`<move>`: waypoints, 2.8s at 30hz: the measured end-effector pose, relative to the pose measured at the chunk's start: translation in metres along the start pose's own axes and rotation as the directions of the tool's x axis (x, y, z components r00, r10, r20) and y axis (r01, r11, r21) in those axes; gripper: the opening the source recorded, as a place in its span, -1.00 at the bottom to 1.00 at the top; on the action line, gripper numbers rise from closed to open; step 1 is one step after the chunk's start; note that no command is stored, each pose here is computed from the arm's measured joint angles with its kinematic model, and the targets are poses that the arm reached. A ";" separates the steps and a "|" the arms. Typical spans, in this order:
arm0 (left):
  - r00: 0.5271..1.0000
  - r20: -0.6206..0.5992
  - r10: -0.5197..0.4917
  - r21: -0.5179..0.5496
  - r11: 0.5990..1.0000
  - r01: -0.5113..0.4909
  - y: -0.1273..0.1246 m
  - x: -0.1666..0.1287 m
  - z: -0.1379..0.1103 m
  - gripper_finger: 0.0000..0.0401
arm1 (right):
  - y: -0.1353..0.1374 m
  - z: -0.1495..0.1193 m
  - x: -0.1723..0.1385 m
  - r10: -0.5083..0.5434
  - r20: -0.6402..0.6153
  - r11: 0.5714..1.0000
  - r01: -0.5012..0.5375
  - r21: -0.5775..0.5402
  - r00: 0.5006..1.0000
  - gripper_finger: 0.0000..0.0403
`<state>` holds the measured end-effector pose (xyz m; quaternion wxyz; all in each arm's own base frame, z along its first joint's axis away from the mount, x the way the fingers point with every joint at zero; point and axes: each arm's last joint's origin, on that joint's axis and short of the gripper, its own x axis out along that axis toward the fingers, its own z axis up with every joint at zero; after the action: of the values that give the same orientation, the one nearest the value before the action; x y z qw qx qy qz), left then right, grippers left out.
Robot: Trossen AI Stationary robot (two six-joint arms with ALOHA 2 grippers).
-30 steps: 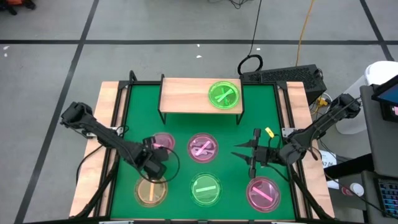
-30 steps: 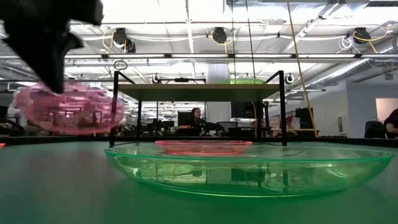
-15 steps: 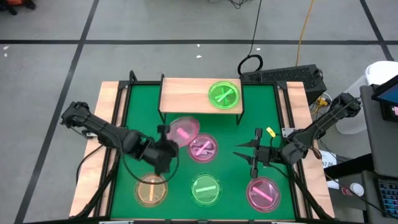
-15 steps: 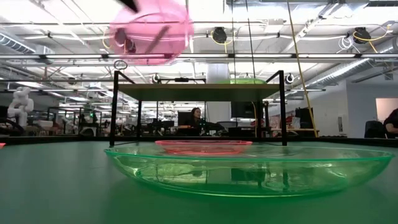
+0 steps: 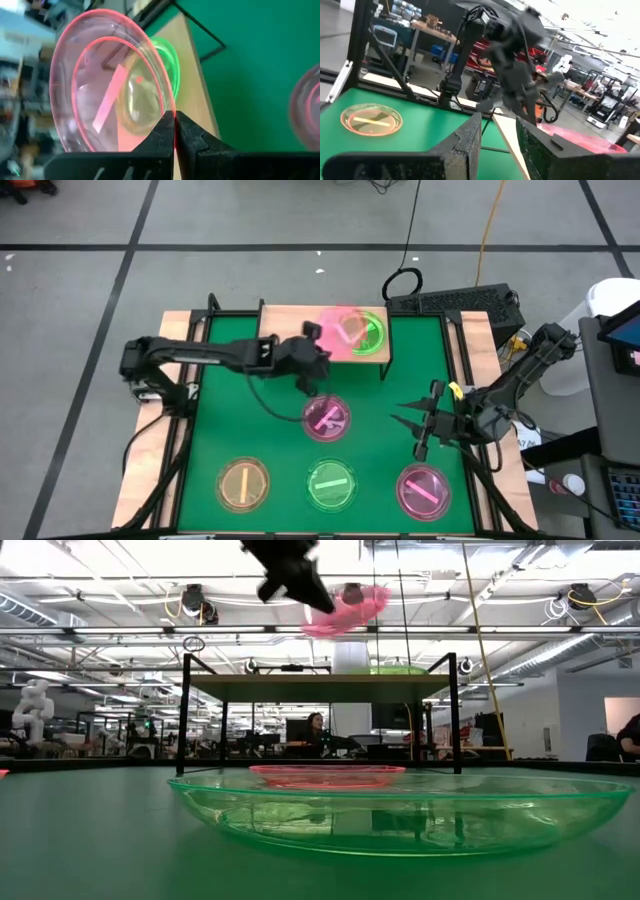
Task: Place and stack plates onto a shelf
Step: Stack the pink plate on top of the green plate on the shelf, then put the pink plate on the shelf
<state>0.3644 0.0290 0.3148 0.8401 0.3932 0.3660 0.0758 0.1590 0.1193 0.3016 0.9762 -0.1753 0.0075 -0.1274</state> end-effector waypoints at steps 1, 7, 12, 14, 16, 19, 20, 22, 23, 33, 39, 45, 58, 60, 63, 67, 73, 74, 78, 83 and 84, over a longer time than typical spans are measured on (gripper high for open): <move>1.000 0.002 -0.006 0.042 0.999 0.006 0.000 0.010 -0.002 -1.00 | 0.000 0.000 0.000 0.000 0.000 1.000 0.000 -0.007 1.000 -0.48; 0.999 0.047 -0.020 0.112 0.994 0.015 0.003 0.060 -0.015 -0.99 | -0.001 0.002 0.000 -0.008 0.014 1.000 0.008 -0.016 1.000 -0.48; 0.999 0.004 -0.034 0.102 0.994 0.033 0.005 0.078 -0.030 -0.89 | -0.002 0.003 0.000 -0.008 0.018 1.000 0.009 -0.018 1.000 -0.48; 0.999 0.018 -0.034 0.099 0.995 0.032 0.007 0.078 -0.030 -0.84 | -0.002 0.003 0.000 -0.008 0.018 1.000 0.009 -0.019 1.000 -0.48; 0.999 0.033 -0.031 0.097 0.995 0.027 0.008 0.078 -0.030 -0.78 | -0.002 0.003 0.000 -0.009 0.018 1.000 0.009 -0.021 1.000 -0.48; 0.999 0.051 -0.015 0.107 0.994 0.010 0.009 0.078 -0.028 -0.72 | -0.002 0.003 0.000 -0.008 0.017 1.000 0.009 -0.022 1.000 -0.48; 0.998 0.057 -0.009 0.114 0.994 0.003 0.010 0.078 -0.027 -0.70 | -0.001 0.002 0.000 -0.007 0.016 1.000 0.008 -0.017 1.000 -0.48; 0.998 0.064 -0.001 0.111 0.994 -0.006 0.011 0.078 -0.027 -0.66 | -0.001 0.002 0.000 -0.006 0.012 1.000 0.006 -0.007 1.000 -0.48; 0.998 0.065 0.000 0.113 0.994 -0.008 0.011 0.078 -0.026 -0.65 | -0.001 0.002 0.000 -0.005 0.011 1.000 0.005 -0.002 1.000 -0.48; 0.998 0.067 0.022 0.096 0.995 -0.028 0.012 0.078 -0.026 -0.36 | 0.001 -0.005 0.000 -0.010 0.023 1.000 0.010 0.006 1.000 -0.48; 0.996 0.016 0.092 0.086 0.992 -0.093 0.018 0.072 -0.025 -0.18 | 0.000 -0.005 0.000 -0.014 0.032 1.000 0.014 0.004 0.999 -0.48; 0.986 0.087 0.139 0.017 0.990 -0.141 0.028 0.049 -0.014 -0.14 | 0.000 -0.005 -0.001 -0.015 0.031 1.000 0.015 -0.001 0.999 -0.48; 0.974 0.194 0.114 -0.239 0.969 -0.066 0.031 -0.013 0.004 -0.14 | 0.000 -0.005 0.000 -0.014 0.030 1.000 0.014 0.000 0.999 -0.48; 0.974 0.204 0.096 -0.273 0.961 -0.038 0.030 -0.028 0.006 -0.14 | 0.000 -0.005 0.000 -0.013 0.028 1.000 0.013 -0.002 1.000 -0.48; 0.969 0.232 0.086 -0.317 0.948 -0.009 0.024 -0.049 0.002 -0.14 | 0.000 -0.005 0.000 -0.012 0.027 1.000 0.012 -0.002 1.000 -0.48; 0.953 0.291 0.084 -0.356 0.934 0.026 0.000 -0.062 -0.015 -0.14 | 0.001 -0.006 0.000 -0.011 0.023 1.000 0.011 -0.008 1.000 -0.48; 0.879 0.430 0.208 -0.526 0.849 0.057 -0.040 -0.074 -0.053 -0.14 | 0.001 -0.006 0.000 -0.010 0.021 1.000 0.011 -0.004 1.000 -0.48; 0.865 0.451 0.222 -0.542 0.837 0.068 -0.048 -0.075 -0.059 -0.14 | 0.001 -0.006 0.000 -0.011 0.022 1.000 0.011 -0.002 1.000 -0.48; 0.803 0.528 0.278 -0.590 0.800 0.111 -0.071 -0.081 -0.078 -0.14 | 0.000 -0.007 0.001 -0.017 0.018 1.000 0.017 0.008 1.000 -0.48; 0.768 0.566 0.301 -0.619 0.770 0.155 -0.088 -0.084 -0.090 -0.14 | -0.002 -0.011 0.005 -0.033 -0.008 0.999 0.034 0.023 0.999 -0.48; 0.762 0.572 0.304 -0.623 0.765 0.162 -0.089 -0.084 -0.091 -0.14 | -0.002 -0.012 0.006 -0.037 -0.017 0.999 0.038 0.024 0.999 -0.48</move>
<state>0.2282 -0.0117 0.2596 0.9910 0.0990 -0.0093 0.0900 0.1636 0.1119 0.2910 0.9756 -0.1626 0.0108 -0.1473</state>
